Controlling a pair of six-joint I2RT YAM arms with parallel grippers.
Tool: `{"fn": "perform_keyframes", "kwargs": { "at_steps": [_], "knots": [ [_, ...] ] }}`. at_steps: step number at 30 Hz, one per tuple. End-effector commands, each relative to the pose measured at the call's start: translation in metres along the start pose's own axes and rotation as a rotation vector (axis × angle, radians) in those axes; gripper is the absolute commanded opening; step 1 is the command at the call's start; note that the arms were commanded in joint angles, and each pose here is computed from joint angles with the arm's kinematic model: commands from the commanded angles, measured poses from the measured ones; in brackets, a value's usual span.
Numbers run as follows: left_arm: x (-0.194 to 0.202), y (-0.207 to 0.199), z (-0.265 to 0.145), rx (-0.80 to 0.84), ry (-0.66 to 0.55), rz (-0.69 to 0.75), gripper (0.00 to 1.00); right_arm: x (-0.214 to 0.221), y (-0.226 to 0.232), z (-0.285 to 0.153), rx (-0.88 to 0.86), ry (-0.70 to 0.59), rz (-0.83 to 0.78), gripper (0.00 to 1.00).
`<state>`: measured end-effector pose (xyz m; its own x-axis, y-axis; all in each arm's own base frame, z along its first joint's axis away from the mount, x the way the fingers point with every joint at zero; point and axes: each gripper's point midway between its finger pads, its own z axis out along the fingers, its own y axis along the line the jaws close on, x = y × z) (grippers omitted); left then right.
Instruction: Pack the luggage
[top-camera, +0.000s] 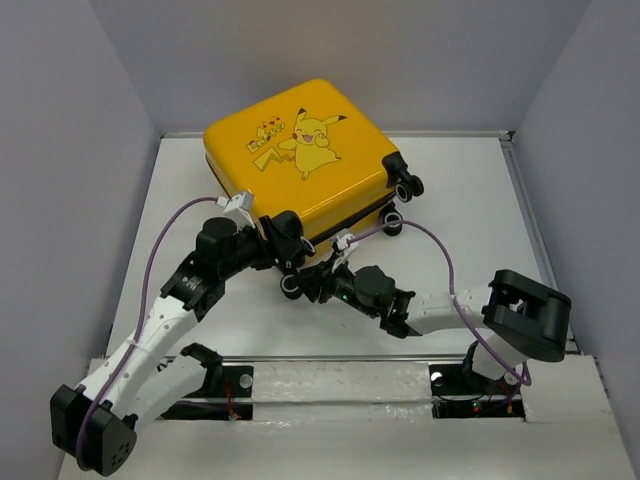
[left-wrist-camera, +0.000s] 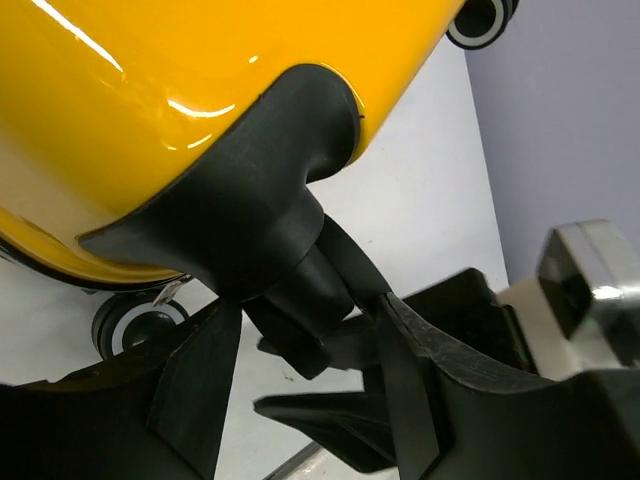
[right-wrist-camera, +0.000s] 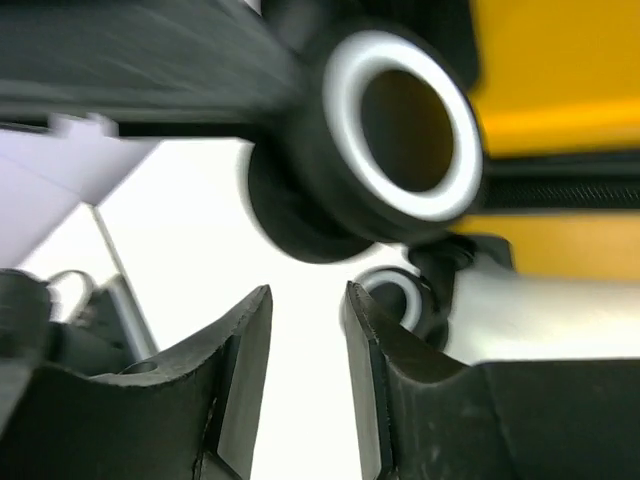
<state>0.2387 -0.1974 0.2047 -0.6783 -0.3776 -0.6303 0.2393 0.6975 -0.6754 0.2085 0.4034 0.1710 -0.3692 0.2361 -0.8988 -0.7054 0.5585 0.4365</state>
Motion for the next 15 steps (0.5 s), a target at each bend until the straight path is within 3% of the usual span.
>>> {"fn": "perform_keyframes", "kwargs": {
  "at_steps": [1, 8, 15],
  "knots": [
    [-0.009, -0.032, 0.011, 0.145, -0.001, 0.009, 0.63, 0.005, -0.027, 0.001, 0.026, 0.000, 0.011, 0.42],
    [-0.007, -0.053, 0.026, 0.187, 0.031, 0.035, 0.63, -0.022, -0.065, -0.005, 0.011, -0.103, 0.036, 0.50],
    [-0.001, -0.061, 0.035, 0.203, 0.057, 0.036, 0.63, -0.033, -0.068, 0.014, -0.060, -0.213, 0.009, 0.55]
  ]
}}
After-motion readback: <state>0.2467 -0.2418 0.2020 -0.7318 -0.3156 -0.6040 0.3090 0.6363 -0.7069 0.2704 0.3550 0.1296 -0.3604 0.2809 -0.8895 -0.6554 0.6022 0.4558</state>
